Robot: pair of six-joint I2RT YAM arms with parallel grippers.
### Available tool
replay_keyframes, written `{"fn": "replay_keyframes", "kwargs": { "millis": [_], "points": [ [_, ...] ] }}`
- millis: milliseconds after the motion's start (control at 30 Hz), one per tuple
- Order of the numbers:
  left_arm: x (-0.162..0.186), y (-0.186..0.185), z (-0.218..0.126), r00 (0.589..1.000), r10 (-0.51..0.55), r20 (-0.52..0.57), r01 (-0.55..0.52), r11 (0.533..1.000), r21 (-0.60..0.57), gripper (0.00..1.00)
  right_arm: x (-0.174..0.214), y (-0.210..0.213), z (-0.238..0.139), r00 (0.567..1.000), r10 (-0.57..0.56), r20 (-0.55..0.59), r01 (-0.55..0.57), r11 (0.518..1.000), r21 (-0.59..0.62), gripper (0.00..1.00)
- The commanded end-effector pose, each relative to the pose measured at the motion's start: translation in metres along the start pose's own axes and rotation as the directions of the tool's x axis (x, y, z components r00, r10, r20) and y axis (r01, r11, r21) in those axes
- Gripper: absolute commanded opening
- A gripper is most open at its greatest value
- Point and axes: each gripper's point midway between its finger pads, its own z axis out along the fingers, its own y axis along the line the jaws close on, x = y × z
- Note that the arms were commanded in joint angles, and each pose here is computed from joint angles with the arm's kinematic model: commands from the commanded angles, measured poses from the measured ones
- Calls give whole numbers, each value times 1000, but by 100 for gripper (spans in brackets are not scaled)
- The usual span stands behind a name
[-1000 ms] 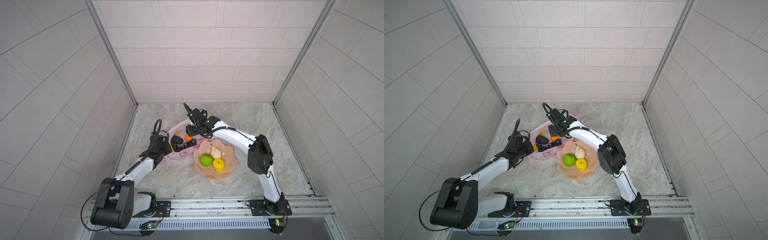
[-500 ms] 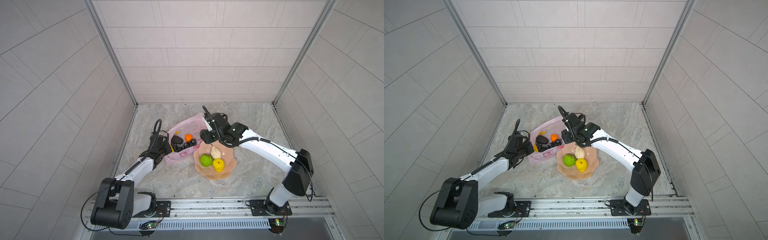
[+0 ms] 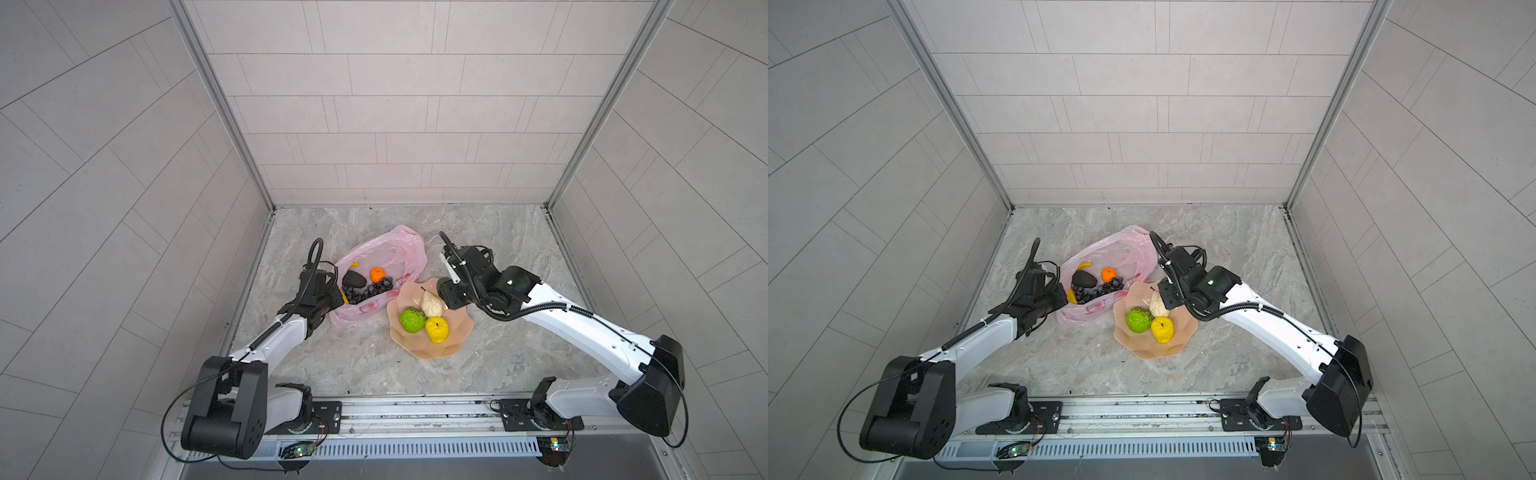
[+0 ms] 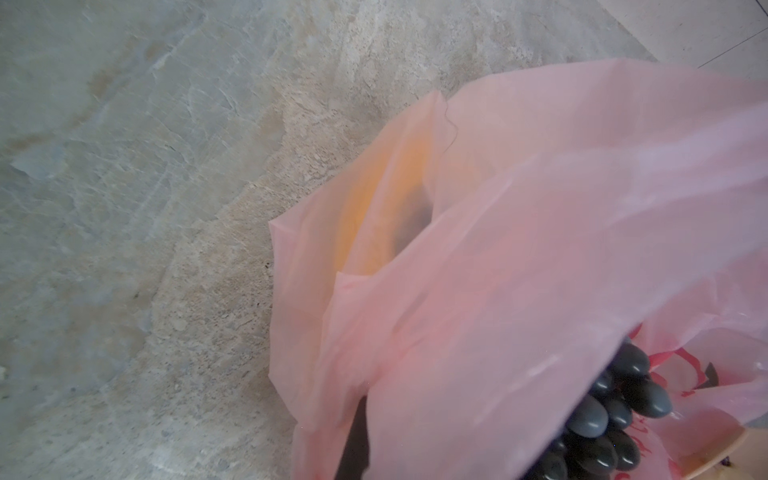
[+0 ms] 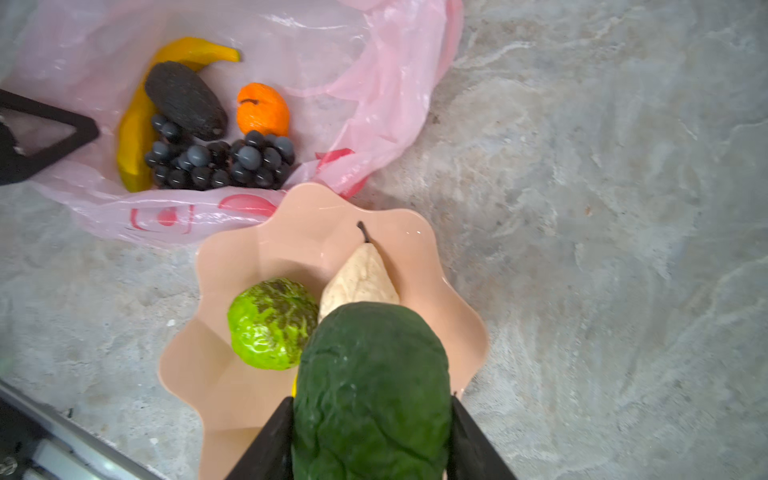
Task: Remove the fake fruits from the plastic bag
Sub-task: 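Lift the green avocado out and carry it over the peach bowl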
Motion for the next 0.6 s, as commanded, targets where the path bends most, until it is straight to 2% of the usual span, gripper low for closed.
{"fn": "replay_keyframes", "kwargs": {
  "millis": [0, 200, 567],
  "points": [
    [-4, -5, -1, 1000, 8, 6, -8, 1000, 13, 4, 15, -20, 1, 999, -25, -28, 27, 997, 79, 52],
    [-4, -5, -1, 1000, 10, 7, -11, 1000, 10, 4, 29, -17, 10, 998, -7, -59, 10, 999, 45, 53],
    [-4, -5, 0, 1000, 10, 4, -10, 1000, 12, 4, 42, -28, 46, 992, 1, -128, 13, 994, 110, 53]
  ]
}}
